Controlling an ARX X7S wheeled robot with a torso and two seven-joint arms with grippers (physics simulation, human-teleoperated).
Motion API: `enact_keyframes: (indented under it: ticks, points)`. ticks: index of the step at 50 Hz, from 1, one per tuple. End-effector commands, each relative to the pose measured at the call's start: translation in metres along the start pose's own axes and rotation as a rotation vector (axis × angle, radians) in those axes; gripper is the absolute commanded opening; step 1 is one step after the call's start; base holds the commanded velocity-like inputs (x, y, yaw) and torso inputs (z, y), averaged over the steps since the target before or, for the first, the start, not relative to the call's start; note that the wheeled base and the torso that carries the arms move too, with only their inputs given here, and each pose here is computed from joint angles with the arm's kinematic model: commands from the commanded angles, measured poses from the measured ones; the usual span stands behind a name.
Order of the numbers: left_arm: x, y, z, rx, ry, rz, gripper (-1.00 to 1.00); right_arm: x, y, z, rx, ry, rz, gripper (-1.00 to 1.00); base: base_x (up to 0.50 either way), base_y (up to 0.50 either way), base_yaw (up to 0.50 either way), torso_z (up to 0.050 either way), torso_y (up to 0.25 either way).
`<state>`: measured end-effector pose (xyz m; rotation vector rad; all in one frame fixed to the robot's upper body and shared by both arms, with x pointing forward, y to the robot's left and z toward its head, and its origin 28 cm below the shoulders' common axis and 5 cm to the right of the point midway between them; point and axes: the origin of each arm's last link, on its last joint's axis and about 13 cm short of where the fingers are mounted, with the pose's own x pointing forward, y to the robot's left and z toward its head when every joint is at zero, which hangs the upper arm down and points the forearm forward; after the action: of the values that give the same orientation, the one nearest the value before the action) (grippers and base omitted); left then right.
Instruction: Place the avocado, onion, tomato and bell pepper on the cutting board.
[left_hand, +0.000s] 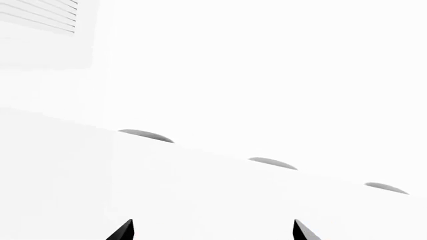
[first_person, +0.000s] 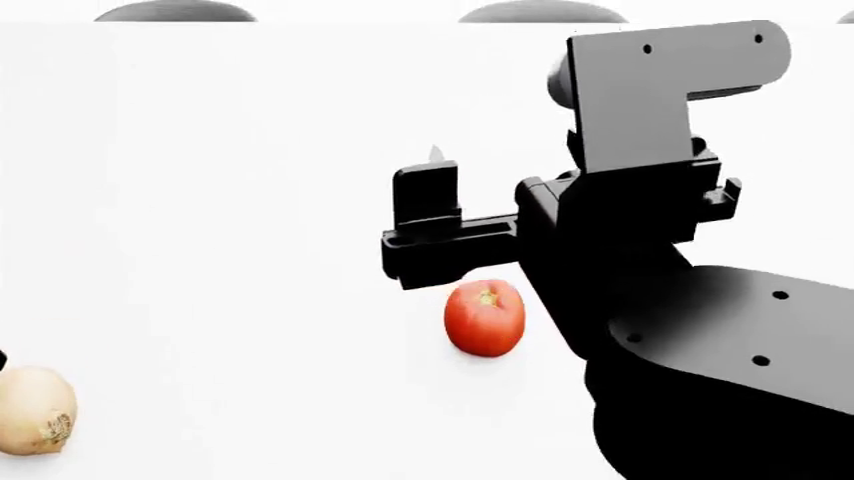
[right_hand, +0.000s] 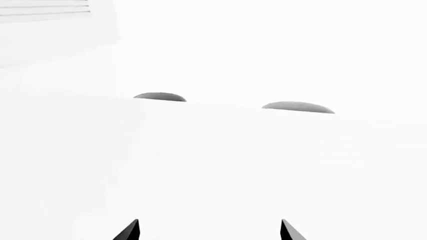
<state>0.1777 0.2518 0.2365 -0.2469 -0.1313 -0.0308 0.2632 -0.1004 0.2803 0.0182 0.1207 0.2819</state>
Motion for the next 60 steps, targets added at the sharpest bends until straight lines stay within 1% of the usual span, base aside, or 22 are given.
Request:
enact_keyframes:
  ticks: [1,8,9,25,34,35,36,44,55,60]
  points:
    - [-0.002,0.003,-0.002,-0.005,0.011,0.0,1.0,0.029,0.001,-0.034,-0.004,0.107,-0.028,1.0,0.0,0.0,0.0,0.0,0.0]
    - [-0.007,0.003,-0.002,-0.005,0.016,0.0,1.0,0.027,0.002,-0.056,-0.014,0.159,-0.063,1.0,0.0,0.0,0.0,0.0,0.0]
    - [-0.013,0.002,-0.001,-0.006,0.025,0.001,1.0,0.023,0.001,-0.072,-0.012,0.199,-0.096,1.0,0.0,0.0,0.0,0.0,0.0]
    - [-0.015,0.001,-0.002,-0.007,0.033,-0.003,1.0,0.022,0.002,-0.082,-0.018,0.224,-0.096,1.0,0.0,0.0,0.0,0.0,0.0]
    - [-0.015,0.0,-0.003,-0.009,0.037,-0.008,1.0,0.036,0.002,-0.08,-0.032,0.215,-0.076,1.0,0.0,0.0,0.0,0.0,0.0]
    - [-0.015,0.0,-0.003,-0.009,0.037,-0.007,1.0,0.039,0.001,-0.081,-0.029,0.216,-0.074,1.0,0.0,0.0,0.0,0.0,0.0]
    - [-0.015,0.0,-0.003,-0.009,0.037,-0.007,1.0,0.046,0.0,-0.083,-0.008,0.221,-0.077,1.0,0.0,0.0,0.0,0.0,0.0]
    - [-0.016,0.001,-0.004,-0.011,0.042,-0.005,1.0,0.072,-0.008,-0.101,-0.003,0.24,-0.111,1.0,0.0,0.0,0.0,0.0,0.0]
    - [-0.018,-0.001,0.0,-0.011,0.041,-0.013,1.0,0.083,-0.008,-0.115,0.008,0.272,-0.118,1.0,0.0,0.0,0.0,0.0,0.0]
    - [-0.019,-0.003,0.001,-0.012,0.038,-0.021,1.0,0.086,-0.003,-0.121,0.01,0.288,-0.096,1.0,0.0,0.0,0.0,0.0,0.0]
